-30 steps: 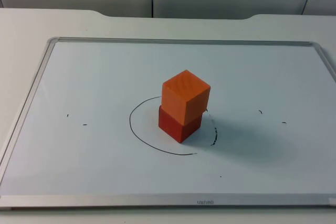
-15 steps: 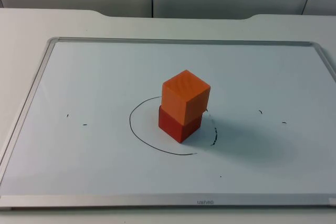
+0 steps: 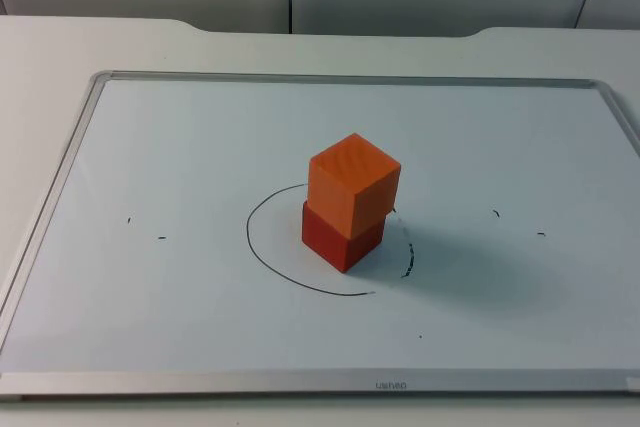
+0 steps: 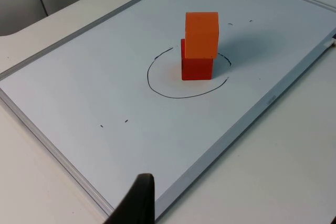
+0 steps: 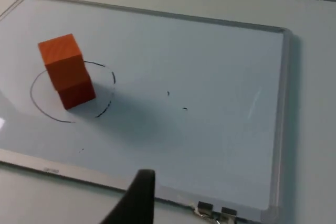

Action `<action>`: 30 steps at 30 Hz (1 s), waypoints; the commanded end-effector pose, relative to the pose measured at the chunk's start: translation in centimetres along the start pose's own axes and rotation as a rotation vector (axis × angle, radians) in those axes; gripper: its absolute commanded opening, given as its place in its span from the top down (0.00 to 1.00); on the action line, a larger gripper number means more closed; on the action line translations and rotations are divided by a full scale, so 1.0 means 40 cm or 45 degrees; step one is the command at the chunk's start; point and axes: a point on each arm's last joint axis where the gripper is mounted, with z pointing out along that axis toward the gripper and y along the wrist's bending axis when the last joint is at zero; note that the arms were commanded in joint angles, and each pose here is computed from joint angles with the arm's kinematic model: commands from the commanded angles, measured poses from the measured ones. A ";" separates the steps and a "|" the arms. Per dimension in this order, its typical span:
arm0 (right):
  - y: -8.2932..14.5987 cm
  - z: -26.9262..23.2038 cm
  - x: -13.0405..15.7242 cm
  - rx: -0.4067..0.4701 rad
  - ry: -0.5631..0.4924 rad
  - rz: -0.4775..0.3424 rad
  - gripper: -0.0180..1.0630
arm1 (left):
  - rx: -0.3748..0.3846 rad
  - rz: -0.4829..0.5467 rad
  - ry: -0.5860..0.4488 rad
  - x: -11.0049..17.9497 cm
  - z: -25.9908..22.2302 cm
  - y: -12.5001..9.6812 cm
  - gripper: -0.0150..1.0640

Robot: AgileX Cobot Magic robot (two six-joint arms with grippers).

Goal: Pick up one cube with the left hand and another cube with the right hand. First place the cube in the right hand at the target position, then stack the cube in the left hand on top.

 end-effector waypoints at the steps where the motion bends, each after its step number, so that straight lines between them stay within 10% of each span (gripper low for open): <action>1: 0.002 0.002 0.004 0.057 0.002 0.038 0.01 | 0.008 -0.002 -0.007 0.001 0.000 0.001 0.01; 14: 0.006 0.000 0.005 0.301 0.007 0.167 0.01 | 0.008 -0.002 -0.007 0.001 0.000 0.001 0.01; 30: 0.007 -0.001 0.006 0.339 0.008 0.189 0.01 | -0.003 -0.007 -0.006 0.001 0.000 0.001 0.01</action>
